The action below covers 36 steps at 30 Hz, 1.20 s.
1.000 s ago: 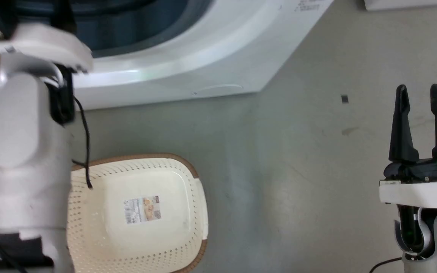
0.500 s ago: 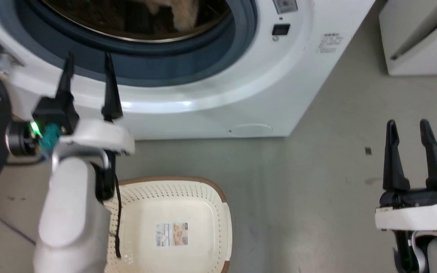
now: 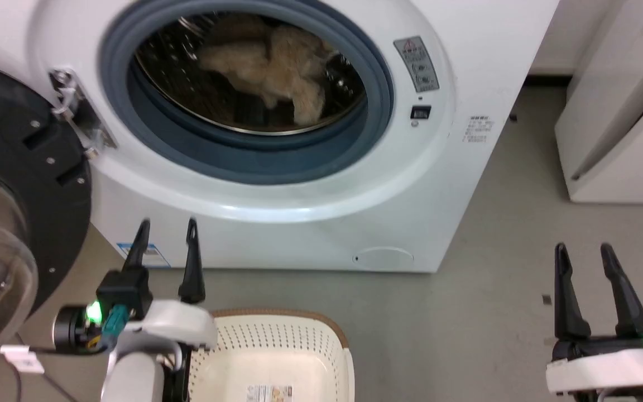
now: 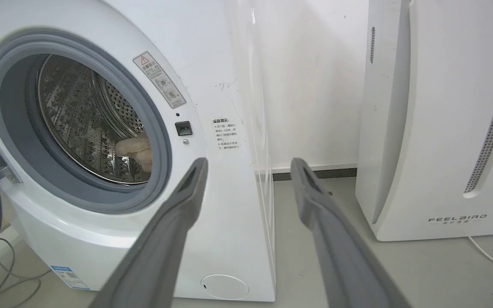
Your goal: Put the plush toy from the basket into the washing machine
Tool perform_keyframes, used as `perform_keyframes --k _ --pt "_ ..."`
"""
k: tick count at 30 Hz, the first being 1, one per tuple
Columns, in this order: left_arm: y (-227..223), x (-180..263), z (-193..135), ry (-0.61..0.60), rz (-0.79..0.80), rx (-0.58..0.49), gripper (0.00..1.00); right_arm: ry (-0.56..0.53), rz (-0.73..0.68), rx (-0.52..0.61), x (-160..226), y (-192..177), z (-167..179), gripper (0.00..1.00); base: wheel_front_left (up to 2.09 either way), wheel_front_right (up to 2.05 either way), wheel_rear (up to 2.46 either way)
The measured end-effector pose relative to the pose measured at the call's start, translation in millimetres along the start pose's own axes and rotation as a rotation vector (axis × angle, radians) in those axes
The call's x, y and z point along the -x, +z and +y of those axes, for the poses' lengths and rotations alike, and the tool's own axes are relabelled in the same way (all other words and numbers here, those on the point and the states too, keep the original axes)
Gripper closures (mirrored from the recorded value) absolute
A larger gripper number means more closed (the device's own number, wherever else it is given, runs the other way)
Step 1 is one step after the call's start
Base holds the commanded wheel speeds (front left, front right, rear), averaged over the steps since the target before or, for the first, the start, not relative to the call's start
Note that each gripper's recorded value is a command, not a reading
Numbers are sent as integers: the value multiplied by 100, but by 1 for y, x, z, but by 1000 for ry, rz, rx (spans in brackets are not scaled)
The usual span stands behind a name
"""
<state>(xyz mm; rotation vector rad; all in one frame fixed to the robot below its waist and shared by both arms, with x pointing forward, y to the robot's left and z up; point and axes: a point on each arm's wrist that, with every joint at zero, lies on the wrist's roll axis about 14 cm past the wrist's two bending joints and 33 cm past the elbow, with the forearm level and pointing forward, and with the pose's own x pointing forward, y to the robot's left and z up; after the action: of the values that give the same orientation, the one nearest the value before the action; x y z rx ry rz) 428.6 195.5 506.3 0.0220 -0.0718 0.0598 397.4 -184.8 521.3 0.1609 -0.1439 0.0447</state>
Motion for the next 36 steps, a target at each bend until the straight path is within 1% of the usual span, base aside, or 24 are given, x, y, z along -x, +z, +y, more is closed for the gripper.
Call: perform_keyframes --k 6,12,13,27,36 --pt "1 32 12 34 8 33 0 13 -8 5 15 7 5 0 0 0 0" --pt "2 49 17 44 8 39 0 26 -5 9 26 8 9 0 0 0 0" --pt "2 51 17 46 8 39 100 29 -6 10 27 9 10 100 0 0 0" --pt "4 50 15 39 12 41 100 30 5 13 27 9 11 100 0 0 0" --pt "8 48 12 29 8 34 100 38 25 36 28 6 12 100 0 0 0"
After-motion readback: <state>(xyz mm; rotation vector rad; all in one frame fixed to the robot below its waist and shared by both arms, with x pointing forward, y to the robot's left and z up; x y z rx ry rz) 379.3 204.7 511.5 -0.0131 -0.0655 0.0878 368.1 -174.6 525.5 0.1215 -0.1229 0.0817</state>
